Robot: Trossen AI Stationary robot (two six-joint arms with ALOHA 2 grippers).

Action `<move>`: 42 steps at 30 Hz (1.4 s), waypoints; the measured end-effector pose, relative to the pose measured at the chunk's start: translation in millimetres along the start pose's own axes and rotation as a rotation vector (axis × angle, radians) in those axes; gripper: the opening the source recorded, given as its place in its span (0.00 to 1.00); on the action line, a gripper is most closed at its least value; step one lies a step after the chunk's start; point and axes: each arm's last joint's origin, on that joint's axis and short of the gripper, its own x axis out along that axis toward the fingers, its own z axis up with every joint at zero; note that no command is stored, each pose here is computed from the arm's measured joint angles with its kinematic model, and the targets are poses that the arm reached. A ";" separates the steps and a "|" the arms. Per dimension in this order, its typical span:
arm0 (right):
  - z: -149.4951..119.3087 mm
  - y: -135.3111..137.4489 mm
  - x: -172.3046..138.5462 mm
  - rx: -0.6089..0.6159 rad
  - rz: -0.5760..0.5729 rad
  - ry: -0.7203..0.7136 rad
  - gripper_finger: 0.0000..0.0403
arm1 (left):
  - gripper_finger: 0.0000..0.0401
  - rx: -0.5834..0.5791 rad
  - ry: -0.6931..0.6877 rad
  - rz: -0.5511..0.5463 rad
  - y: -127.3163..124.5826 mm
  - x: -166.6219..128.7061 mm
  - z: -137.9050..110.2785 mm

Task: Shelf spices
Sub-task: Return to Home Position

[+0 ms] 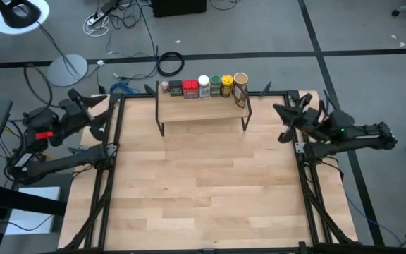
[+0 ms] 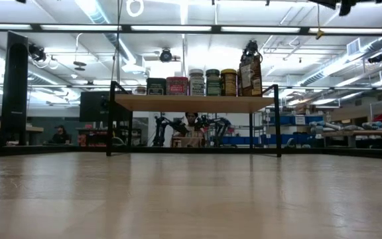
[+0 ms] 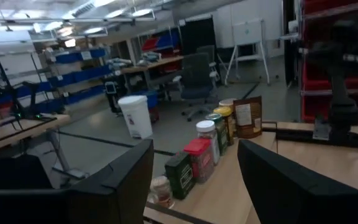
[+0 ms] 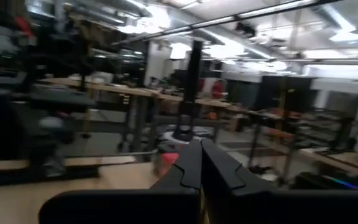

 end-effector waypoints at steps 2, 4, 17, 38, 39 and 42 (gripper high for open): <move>-11.9 1.9 -5.8 0.018 0.045 0.012 0.00 | 0.59 -0.014 -0.016 0.003 0.2 -7.3 -9.2; -28.5 6.4 -9.8 0.020 0.083 0.029 0.00 | 0.59 -0.042 -0.024 0.002 -1.5 -10.2 -22.3; -99.9 28.0 -17.4 0.131 0.280 0.001 0.00 | 0.59 -0.255 -0.043 -0.202 -41.9 53.3 -116.6; -130.9 25.1 -21.8 0.158 0.331 0.045 0.00 | 0.59 -0.206 0.020 -0.223 -59.1 76.0 -172.7; -131.3 24.6 -22.7 0.156 0.331 0.049 0.00 | 0.59 -0.206 0.020 -0.223 -58.9 75.2 -172.7; -133.0 22.8 -25.8 0.160 0.328 0.067 0.00 | 0.59 -0.204 0.021 -0.222 -58.3 72.6 -173.2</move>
